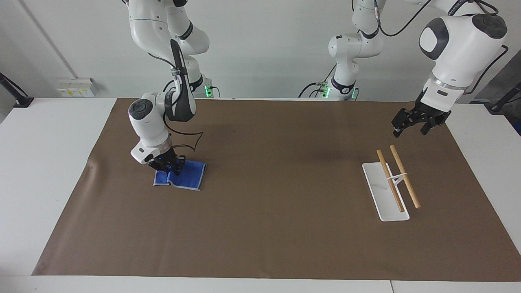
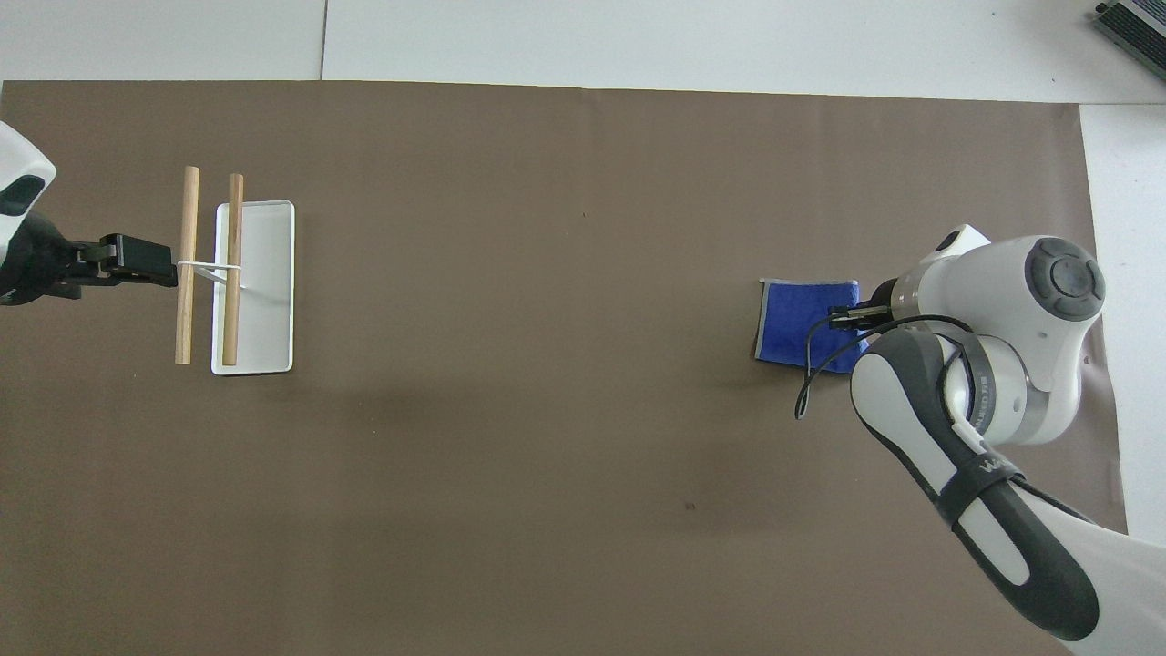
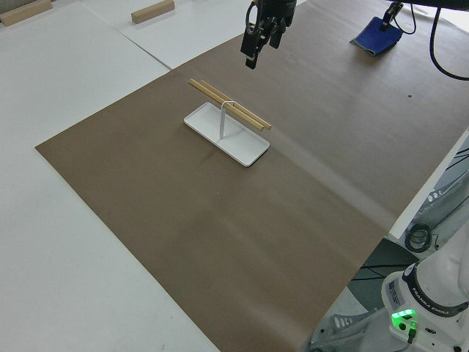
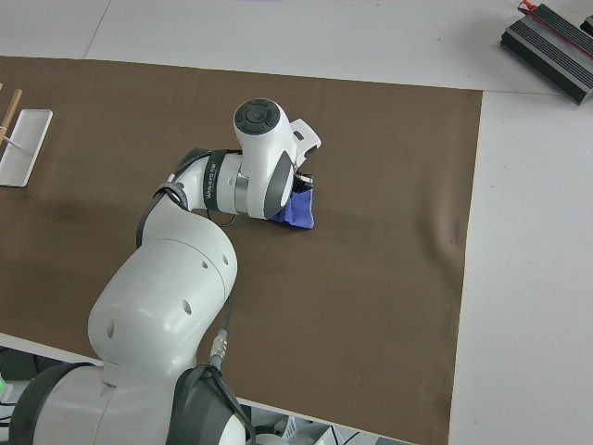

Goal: Right arm passes towel to left arm to hang
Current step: 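Lift the towel with the right gripper while the left gripper reaches toward it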

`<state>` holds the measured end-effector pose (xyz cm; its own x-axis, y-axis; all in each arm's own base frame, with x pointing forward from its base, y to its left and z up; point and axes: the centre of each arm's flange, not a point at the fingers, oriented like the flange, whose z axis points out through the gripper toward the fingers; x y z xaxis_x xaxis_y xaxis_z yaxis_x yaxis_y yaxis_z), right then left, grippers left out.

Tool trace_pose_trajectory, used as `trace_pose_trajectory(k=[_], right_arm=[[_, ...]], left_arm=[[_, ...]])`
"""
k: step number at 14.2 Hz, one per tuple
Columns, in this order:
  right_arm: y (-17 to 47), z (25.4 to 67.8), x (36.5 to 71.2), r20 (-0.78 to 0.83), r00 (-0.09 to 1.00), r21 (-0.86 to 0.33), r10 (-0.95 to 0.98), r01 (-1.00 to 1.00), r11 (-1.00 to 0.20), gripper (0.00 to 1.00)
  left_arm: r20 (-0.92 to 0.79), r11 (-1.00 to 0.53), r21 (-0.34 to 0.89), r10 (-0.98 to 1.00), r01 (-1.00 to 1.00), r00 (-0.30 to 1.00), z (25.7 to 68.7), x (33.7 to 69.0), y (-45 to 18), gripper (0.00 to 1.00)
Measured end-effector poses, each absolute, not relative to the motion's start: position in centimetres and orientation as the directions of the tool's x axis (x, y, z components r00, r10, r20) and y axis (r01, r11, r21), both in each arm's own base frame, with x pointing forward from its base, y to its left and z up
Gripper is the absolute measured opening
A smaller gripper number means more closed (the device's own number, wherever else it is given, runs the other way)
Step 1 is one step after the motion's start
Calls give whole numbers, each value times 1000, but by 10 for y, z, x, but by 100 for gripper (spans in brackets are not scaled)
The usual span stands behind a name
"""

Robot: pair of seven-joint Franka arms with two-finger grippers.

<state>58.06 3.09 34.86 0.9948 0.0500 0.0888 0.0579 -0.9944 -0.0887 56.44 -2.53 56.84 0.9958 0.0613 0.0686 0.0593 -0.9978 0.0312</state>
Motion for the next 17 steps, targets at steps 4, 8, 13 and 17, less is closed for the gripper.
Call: trace_pose_trajectory(k=[4, 8, 13, 17], right_arm=[[53, 393, 594, 139, 990, -230, -29, 4, -973, 4], [81, 419, 604, 139, 976, -450, -164, -85, -889, 4], [124, 431, 603, -12, 934, -716, -356, -257, -649, 4], [186, 442, 595, -186, 835, -820, -517, -422, -386, 4]], left_arm=[[69, -998, 31, 57, 55, 996, 569, 564, -28, 100], [65, -971, 42, 240, 237, 969, 569, 563, -12, 100], [54, -918, 97, 390, 384, 919, 561, 561, -15, 100], [23, -738, 222, 657, 637, 754, 528, 550, -27, 100]])
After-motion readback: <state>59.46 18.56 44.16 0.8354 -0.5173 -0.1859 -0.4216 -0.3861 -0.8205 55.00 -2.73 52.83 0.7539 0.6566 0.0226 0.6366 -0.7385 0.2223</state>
